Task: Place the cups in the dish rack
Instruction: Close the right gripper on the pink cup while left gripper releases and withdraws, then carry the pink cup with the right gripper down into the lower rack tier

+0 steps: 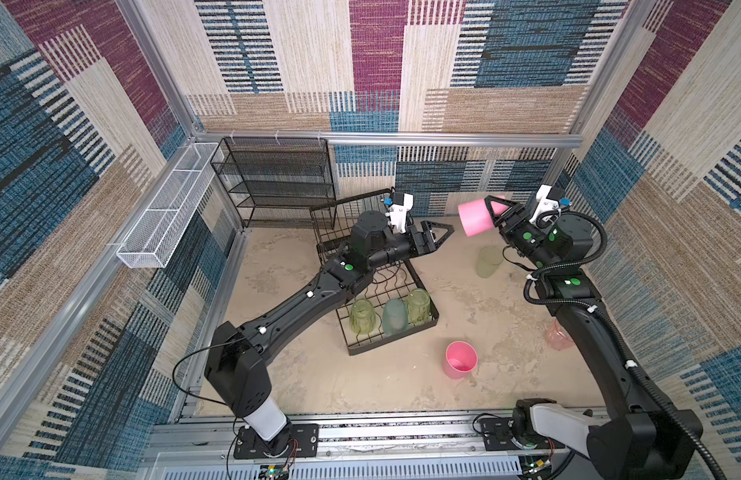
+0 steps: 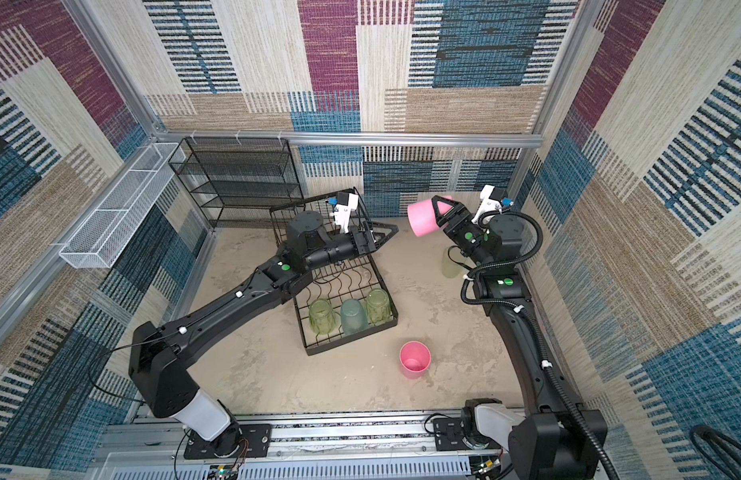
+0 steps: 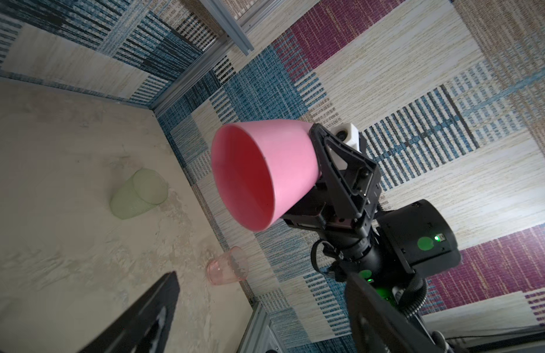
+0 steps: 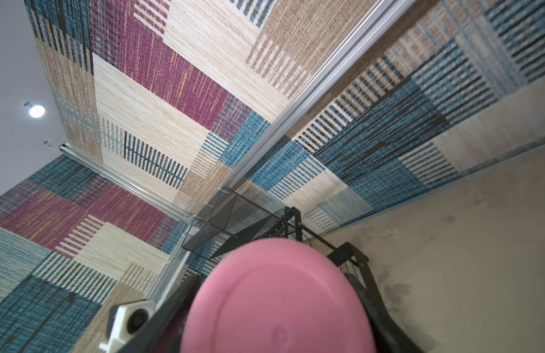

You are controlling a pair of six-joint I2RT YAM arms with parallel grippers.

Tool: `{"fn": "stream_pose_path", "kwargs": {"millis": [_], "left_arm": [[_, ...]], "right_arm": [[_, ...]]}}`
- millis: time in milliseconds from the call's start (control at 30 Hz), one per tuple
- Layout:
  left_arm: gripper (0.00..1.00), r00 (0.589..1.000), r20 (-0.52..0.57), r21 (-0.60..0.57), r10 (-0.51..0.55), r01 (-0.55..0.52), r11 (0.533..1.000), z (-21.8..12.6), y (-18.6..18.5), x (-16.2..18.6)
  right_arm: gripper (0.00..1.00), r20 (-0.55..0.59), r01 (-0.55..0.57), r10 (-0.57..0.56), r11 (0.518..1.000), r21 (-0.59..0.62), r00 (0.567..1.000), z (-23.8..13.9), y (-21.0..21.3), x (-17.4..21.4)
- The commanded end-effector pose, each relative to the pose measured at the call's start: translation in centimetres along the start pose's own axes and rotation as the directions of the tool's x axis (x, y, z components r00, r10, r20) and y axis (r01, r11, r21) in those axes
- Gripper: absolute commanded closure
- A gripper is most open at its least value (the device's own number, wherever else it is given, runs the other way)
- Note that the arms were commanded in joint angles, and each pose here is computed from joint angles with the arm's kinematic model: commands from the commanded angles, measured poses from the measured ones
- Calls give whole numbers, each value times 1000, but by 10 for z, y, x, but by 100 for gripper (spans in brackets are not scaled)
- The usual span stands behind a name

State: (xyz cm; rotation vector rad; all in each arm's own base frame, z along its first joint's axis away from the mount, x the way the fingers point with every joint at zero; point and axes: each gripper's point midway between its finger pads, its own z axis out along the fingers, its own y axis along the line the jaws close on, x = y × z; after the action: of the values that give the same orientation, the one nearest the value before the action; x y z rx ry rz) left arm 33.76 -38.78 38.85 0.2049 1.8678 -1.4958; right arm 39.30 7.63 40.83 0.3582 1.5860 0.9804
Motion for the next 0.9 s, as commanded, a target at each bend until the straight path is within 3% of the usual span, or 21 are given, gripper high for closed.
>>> {"fn": "stream_pose_path", "kwargs": {"millis": [0, 233, 467, 567, 867], "left_arm": [[8, 991, -61, -114, 115, -121, 986, -24, 15, 9], [6, 961, -141, -339, 239, -273, 900, -98, 34, 2], [7, 980, -80, -531, 184, -198, 824, -185, 87, -20], [7, 977, -47, -600, 208, -194, 776, -216, 100, -27], [6, 947, -133, -688, 292, -300, 661, -250, 123, -21]], "right_arm": [[39, 27, 170, -173, 982, 88, 985, -2, -16, 0], [39, 10, 343, -347, 932, 120, 938, 10, -9, 38], [39, -42, 409, -407, 908, 96, 913, 23, -16, 93], [38, -69, 431, -426, 899, 80, 902, 30, -17, 115], [37, -135, 516, -504, 855, 63, 853, 53, -16, 168]]}}
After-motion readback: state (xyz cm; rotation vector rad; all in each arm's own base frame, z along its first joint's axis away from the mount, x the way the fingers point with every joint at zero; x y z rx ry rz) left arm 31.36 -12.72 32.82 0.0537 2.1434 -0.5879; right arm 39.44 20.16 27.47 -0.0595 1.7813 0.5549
